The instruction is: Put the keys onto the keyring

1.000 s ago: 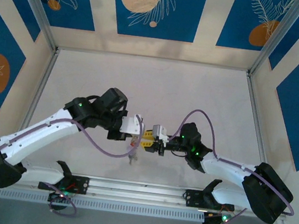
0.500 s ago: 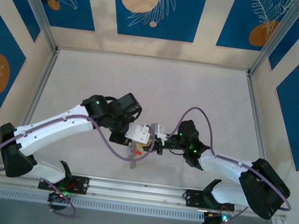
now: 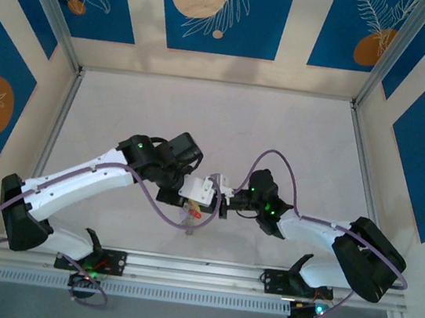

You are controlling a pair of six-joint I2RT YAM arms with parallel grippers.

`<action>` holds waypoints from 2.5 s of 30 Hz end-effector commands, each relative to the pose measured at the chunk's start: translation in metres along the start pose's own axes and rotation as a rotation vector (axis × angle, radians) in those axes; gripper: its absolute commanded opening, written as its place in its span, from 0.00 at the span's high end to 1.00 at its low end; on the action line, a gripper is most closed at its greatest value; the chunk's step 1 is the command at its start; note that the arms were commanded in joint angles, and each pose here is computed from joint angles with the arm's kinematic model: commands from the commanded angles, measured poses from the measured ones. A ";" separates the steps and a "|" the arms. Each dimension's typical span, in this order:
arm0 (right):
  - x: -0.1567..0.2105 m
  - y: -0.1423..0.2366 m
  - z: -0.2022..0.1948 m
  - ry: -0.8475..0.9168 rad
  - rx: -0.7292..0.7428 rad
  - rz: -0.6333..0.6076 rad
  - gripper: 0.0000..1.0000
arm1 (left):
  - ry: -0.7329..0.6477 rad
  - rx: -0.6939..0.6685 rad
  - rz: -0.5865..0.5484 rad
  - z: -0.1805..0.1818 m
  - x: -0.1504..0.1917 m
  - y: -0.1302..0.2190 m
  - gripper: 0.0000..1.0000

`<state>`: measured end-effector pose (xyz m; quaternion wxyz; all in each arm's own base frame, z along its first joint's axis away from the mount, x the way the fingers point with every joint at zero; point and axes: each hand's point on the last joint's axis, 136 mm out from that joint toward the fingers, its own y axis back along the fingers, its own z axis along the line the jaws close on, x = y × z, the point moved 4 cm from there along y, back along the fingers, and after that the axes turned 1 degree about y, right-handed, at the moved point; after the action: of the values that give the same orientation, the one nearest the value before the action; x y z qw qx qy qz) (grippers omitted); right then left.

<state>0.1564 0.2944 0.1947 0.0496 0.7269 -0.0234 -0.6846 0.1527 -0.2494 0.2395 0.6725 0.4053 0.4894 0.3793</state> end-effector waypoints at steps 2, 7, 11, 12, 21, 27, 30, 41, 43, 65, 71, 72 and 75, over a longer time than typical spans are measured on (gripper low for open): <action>-0.014 -0.005 -0.003 0.023 -0.002 -0.035 0.91 | -0.014 -0.022 -0.098 0.000 -0.015 0.014 1.00; -0.013 -0.004 -0.005 0.023 0.034 -0.047 1.00 | 0.001 -0.040 -0.113 -0.002 -0.013 0.014 0.93; -0.016 0.001 -0.004 0.042 0.073 -0.085 1.00 | 0.027 -0.094 -0.142 -0.004 -0.003 0.015 0.82; -0.017 0.003 -0.004 0.045 0.083 -0.092 1.00 | 0.032 -0.109 -0.155 -0.005 0.000 0.015 0.81; -0.021 0.009 -0.001 0.058 0.090 -0.127 1.00 | 0.054 -0.236 -0.293 -0.008 0.012 0.010 0.71; -0.024 0.009 -0.001 0.052 0.088 -0.137 1.00 | 0.067 -0.269 -0.323 -0.005 0.012 0.004 0.70; -0.026 0.009 -0.002 0.052 0.089 -0.146 1.00 | 0.069 -0.275 -0.331 -0.004 0.012 0.002 0.73; -0.032 0.012 -0.003 0.057 0.113 -0.164 1.00 | 0.117 -0.307 -0.283 -0.001 0.025 -0.013 0.91; -0.033 0.012 -0.003 0.055 0.118 -0.166 1.00 | 0.118 -0.312 -0.294 -0.001 0.024 -0.013 0.95; -0.008 0.010 0.002 0.029 0.103 -0.074 0.89 | 0.108 -0.415 -0.323 0.010 0.017 0.022 1.00; -0.009 0.008 0.003 0.027 0.086 -0.070 0.85 | 0.108 -0.394 -0.338 0.011 0.012 0.022 1.00; -0.010 0.008 0.003 0.028 0.085 -0.072 0.84 | 0.107 -0.390 -0.335 0.011 0.012 0.020 1.00; -0.011 0.008 0.001 0.030 0.090 -0.070 0.77 | 0.105 -0.384 -0.330 0.011 0.012 0.018 1.00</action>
<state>0.1586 0.2866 0.1978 -0.0082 0.7269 -0.0413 -0.6855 0.1601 -0.2309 0.2377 0.7543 0.1841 0.5060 0.3756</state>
